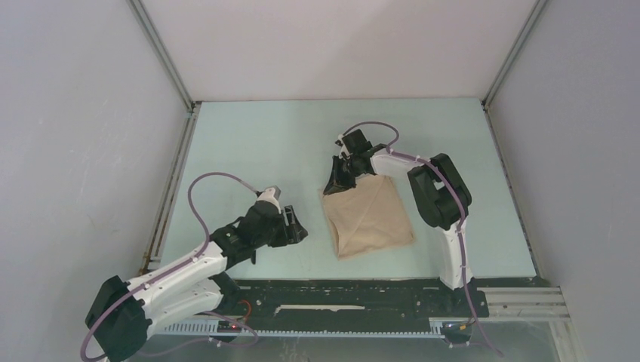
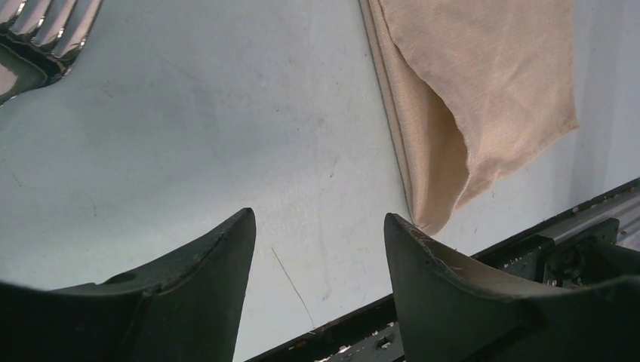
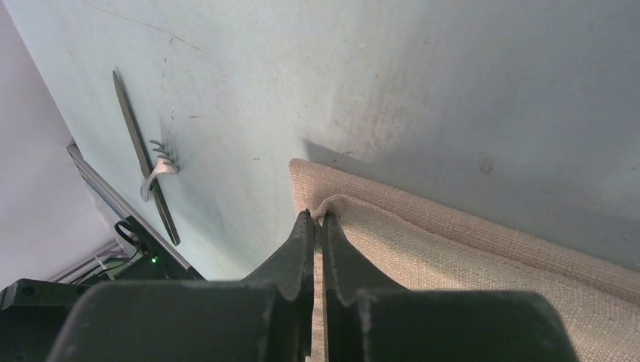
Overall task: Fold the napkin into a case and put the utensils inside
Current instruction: Fold the top corner of the square-folded napkin at the center of the board.
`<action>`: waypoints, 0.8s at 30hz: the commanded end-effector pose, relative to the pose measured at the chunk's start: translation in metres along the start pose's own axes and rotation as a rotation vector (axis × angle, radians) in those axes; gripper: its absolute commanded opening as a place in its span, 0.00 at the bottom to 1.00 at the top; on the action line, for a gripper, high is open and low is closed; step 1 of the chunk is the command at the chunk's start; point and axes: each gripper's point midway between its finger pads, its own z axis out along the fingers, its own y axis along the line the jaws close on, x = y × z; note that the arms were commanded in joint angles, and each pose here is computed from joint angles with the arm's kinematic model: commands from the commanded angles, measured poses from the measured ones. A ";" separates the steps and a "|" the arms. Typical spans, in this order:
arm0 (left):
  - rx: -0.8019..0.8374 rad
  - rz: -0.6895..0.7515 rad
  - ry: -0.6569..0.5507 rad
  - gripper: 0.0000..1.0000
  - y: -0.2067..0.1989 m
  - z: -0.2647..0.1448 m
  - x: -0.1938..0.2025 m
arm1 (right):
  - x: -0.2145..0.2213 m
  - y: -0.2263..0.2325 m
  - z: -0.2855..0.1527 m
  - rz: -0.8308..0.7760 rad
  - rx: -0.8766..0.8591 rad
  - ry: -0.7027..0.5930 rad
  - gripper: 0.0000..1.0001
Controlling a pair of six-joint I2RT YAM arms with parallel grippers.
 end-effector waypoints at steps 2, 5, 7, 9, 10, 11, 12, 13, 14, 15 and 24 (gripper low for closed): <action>0.057 -0.016 -0.011 0.70 -0.013 0.003 -0.005 | -0.015 0.005 -0.003 -0.012 0.003 -0.033 0.10; 0.070 -0.014 -0.001 0.70 -0.019 0.005 -0.007 | -0.019 0.010 -0.008 -0.010 -0.016 -0.037 0.23; 0.096 -0.009 0.019 0.70 -0.027 0.005 -0.007 | -0.020 0.017 -0.017 -0.016 -0.031 -0.037 0.34; 0.116 -0.004 0.015 0.71 -0.035 0.006 -0.013 | -0.023 0.026 -0.035 -0.030 -0.031 -0.066 0.47; 0.130 -0.004 0.017 0.71 -0.040 0.007 -0.016 | -0.026 0.030 -0.046 -0.038 -0.037 -0.088 0.53; 0.154 -0.009 0.015 0.71 -0.049 0.007 -0.024 | -0.030 0.036 -0.059 -0.045 -0.061 -0.112 0.57; 0.170 -0.015 0.033 0.72 -0.054 0.010 -0.025 | -0.030 0.039 -0.069 -0.053 -0.080 -0.127 0.58; 0.205 -0.026 0.038 0.72 -0.067 0.012 -0.034 | -0.033 0.035 -0.080 -0.051 -0.088 -0.146 0.61; 0.237 -0.032 0.057 0.72 -0.079 0.015 -0.040 | -0.035 0.029 -0.090 -0.046 -0.093 -0.169 0.64; 0.259 -0.036 0.082 0.70 -0.089 0.019 -0.043 | -0.034 0.015 -0.096 -0.028 -0.099 -0.179 0.66; 0.241 -0.118 0.147 0.34 -0.117 0.101 -0.084 | -0.073 -0.046 -0.118 0.095 -0.302 -0.249 0.70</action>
